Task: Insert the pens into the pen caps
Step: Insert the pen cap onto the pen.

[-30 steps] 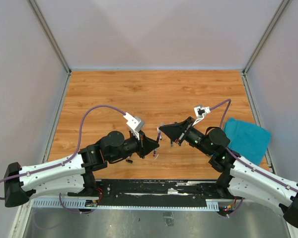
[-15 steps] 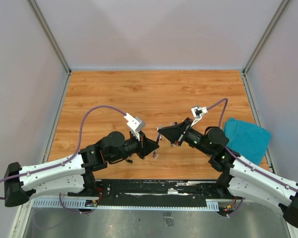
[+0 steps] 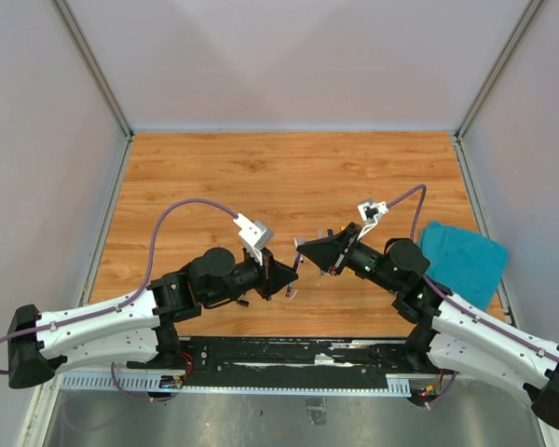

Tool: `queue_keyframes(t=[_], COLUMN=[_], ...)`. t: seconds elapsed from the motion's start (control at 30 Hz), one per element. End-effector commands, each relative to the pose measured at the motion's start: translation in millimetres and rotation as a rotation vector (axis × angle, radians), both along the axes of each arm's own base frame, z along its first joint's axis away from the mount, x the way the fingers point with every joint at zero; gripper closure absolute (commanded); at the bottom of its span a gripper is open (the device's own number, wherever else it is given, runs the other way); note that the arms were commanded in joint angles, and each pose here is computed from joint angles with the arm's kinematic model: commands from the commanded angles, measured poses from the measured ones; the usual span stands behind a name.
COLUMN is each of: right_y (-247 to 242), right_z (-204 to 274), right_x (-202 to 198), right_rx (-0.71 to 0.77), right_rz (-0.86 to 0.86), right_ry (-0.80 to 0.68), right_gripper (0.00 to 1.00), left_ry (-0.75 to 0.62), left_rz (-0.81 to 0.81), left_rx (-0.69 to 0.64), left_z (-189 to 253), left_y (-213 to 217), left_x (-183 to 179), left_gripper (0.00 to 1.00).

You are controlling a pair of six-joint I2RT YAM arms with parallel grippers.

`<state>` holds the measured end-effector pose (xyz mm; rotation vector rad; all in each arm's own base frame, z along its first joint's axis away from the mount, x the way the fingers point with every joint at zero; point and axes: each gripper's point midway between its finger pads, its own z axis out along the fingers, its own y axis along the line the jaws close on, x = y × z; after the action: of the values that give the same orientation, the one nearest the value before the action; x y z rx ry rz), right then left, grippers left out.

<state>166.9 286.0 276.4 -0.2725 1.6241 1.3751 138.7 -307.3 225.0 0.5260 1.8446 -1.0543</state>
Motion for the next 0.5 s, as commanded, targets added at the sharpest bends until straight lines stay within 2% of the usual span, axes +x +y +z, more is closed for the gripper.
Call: queue_keyframes(t=[0.0, 0.17, 0.47], right_y=[-0.7, -2.7, -1.4], right_z=[0.2, -1.8, -4.0], right_x=[-9.3, -12.3, -16.0], right_rx=[-0.016, -0.020, -0.035], right_rz=[0.047, 0.053, 0.077], right_ry=[-0.011, -0.011, -0.023], right_gripper=[0.85, 0.75, 0.65], left_ry=[-0.045, -0.045, -0.043], left_rz=[0.018, 0.018, 0.023], left_rx=[-0.052, -0.054, -0.051], left_z=[17.8, 18.8, 17.8], left_y=[-1.3, -1.5, 0.3], left_x=[4.0, 4.2, 4.3], left_gripper=[1.00, 0.99, 0.99])
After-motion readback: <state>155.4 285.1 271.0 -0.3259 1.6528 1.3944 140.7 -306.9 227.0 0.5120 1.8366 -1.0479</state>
